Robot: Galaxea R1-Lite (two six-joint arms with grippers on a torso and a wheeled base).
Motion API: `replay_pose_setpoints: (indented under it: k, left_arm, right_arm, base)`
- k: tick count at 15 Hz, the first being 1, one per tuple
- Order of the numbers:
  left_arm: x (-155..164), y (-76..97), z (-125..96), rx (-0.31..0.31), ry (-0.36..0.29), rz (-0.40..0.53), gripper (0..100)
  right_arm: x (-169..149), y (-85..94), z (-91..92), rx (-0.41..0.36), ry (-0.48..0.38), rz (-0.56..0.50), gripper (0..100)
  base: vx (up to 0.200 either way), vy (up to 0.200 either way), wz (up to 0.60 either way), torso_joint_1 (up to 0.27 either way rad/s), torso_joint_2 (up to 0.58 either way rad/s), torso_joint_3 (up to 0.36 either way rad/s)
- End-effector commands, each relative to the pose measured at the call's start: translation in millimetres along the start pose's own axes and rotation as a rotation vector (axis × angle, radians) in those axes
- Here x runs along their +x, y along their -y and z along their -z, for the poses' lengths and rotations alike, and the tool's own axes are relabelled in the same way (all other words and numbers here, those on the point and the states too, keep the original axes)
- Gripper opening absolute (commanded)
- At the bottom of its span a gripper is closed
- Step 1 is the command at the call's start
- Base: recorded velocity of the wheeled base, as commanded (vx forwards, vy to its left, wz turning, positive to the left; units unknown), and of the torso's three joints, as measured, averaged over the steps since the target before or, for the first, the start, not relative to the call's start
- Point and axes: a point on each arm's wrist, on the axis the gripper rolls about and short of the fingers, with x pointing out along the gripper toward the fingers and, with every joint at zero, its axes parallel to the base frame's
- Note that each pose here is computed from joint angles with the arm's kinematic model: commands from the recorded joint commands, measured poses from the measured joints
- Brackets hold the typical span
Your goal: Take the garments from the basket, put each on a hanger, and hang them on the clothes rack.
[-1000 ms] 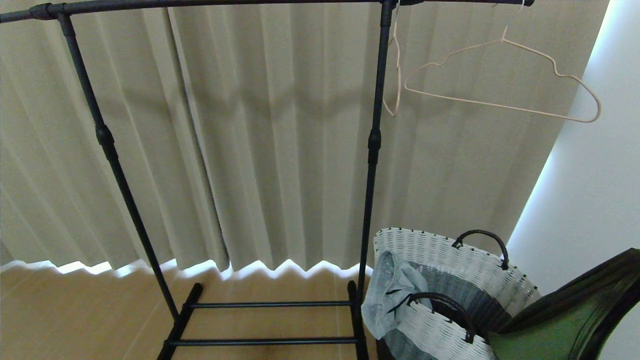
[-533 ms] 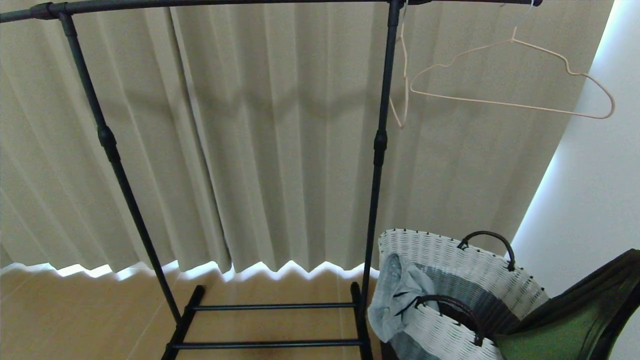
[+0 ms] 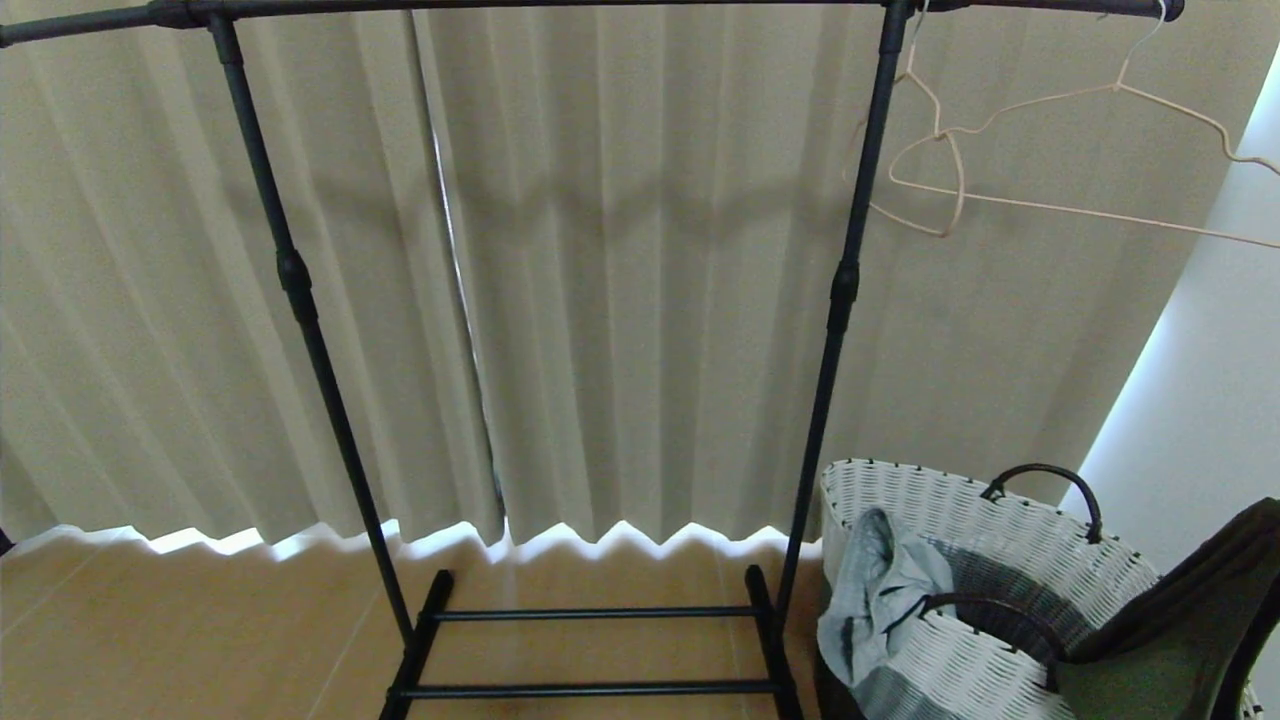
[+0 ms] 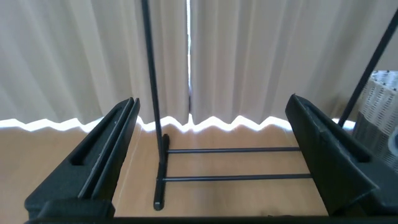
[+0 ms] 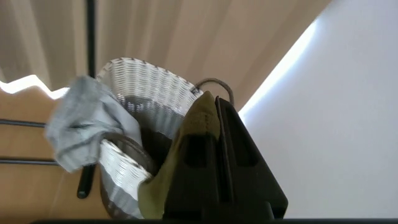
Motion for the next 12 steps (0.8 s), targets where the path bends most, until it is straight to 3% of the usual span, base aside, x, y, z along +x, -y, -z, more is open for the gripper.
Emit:
replay_pose_setpoints:
  k: [1, 12]
  left_arm:
    - [0.1, 0.0, 0.0, -0.001, -0.001, -0.002, 100]
    - [0.2, 0.1, -0.1, 0.039, -0.003, 0.002, 100]
  right_arm:
    - [0.4, -0.1, 0.3, -0.001, -0.003, -0.001, 0]
    - [-4.8, -0.7, 3.2, -0.002, -0.012, -0.007, 0]
  base:
    - [0.0, 0.0, 0.0, 0.0, 0.0, 0.0]
    - [0.0, 0.0, 0.0, 0.0, 0.0, 0.0]
